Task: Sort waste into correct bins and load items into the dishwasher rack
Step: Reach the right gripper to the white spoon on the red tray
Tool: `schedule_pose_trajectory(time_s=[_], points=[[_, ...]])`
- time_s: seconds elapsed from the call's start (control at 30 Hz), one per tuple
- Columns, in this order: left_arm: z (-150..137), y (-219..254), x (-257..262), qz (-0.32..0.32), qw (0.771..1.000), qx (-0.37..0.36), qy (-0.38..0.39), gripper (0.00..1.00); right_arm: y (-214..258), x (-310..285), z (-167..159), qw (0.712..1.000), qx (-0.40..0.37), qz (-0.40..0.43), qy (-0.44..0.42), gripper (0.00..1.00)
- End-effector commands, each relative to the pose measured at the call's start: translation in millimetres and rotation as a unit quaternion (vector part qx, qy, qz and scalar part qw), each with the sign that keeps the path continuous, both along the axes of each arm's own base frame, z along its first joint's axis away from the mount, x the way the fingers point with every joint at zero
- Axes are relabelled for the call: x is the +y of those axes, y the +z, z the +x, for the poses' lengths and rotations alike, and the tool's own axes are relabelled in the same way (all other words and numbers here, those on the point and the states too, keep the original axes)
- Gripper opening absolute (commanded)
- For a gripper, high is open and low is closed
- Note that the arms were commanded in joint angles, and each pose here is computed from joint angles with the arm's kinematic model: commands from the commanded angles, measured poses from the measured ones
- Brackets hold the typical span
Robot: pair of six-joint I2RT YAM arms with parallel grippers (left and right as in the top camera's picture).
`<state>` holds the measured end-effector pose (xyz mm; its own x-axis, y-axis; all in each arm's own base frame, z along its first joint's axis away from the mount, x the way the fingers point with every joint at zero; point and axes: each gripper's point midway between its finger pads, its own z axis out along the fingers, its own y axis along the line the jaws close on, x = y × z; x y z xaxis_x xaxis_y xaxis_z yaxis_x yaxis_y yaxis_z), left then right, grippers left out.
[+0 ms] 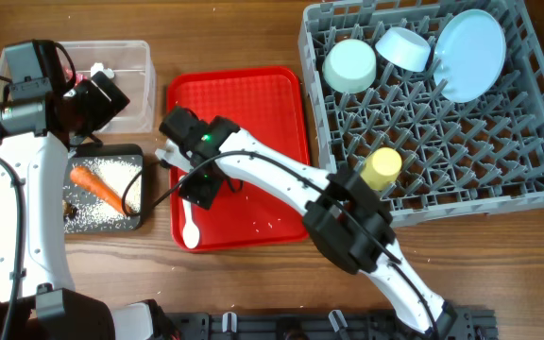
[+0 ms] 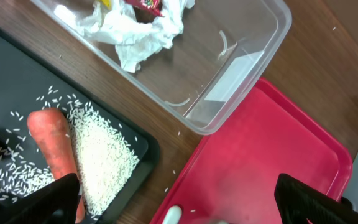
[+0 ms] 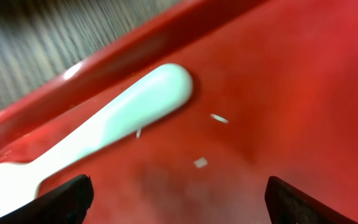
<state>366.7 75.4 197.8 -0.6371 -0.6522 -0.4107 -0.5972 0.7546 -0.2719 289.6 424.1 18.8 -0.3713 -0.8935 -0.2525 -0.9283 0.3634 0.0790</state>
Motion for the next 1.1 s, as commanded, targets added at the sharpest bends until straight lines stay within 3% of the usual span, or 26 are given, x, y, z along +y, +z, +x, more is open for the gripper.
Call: schedule_pose_trajectory(time_s=[0.0, 0.3, 0.4, 0.5, 0.6, 0.83, 0.9, 1.07], points=[[-2, -6, 2, -0.001, 1.0, 0.011, 0.002, 1.0, -4, 17, -5, 0.999, 0.024, 0.033, -0.013, 0.89], [-3, -7, 2, -0.001, 1.0, 0.015, 0.002, 1.0, -19, 34, -24, 0.998, 0.044, 0.047, 0.023, 0.91], [-3, -7, 2, -0.001, 1.0, 0.015, 0.002, 1.0, -51, 20, -28, 0.999, 0.01, -0.025, 0.027, 0.89], [-5, -8, 1, -0.002, 1.0, 0.02, 0.002, 1.0, -61, 5, -14, 0.997, -0.033, -0.074, -0.017, 0.76], [-11, -11, 1, -0.001, 0.999, 0.032, 0.003, 1.0, -59, -13, 12, 0.986, -0.085, -0.107, -0.095, 0.48], [-12, -11, 1, -0.002, 0.999, 0.034, 0.003, 1.0, -56, -38, 40, 0.973, -0.076, -0.107, -0.192, 0.26], [-11, -11, 1, -0.002, 0.999, 0.034, 0.003, 1.0, -53, -38, 43, 0.975, -0.05, -0.089, -0.199, 0.25], [-11, -11, 1, -0.002, 0.999, 0.034, 0.003, 1.0, -43, -44, 54, 0.973, -0.018, -0.061, -0.221, 0.06]])
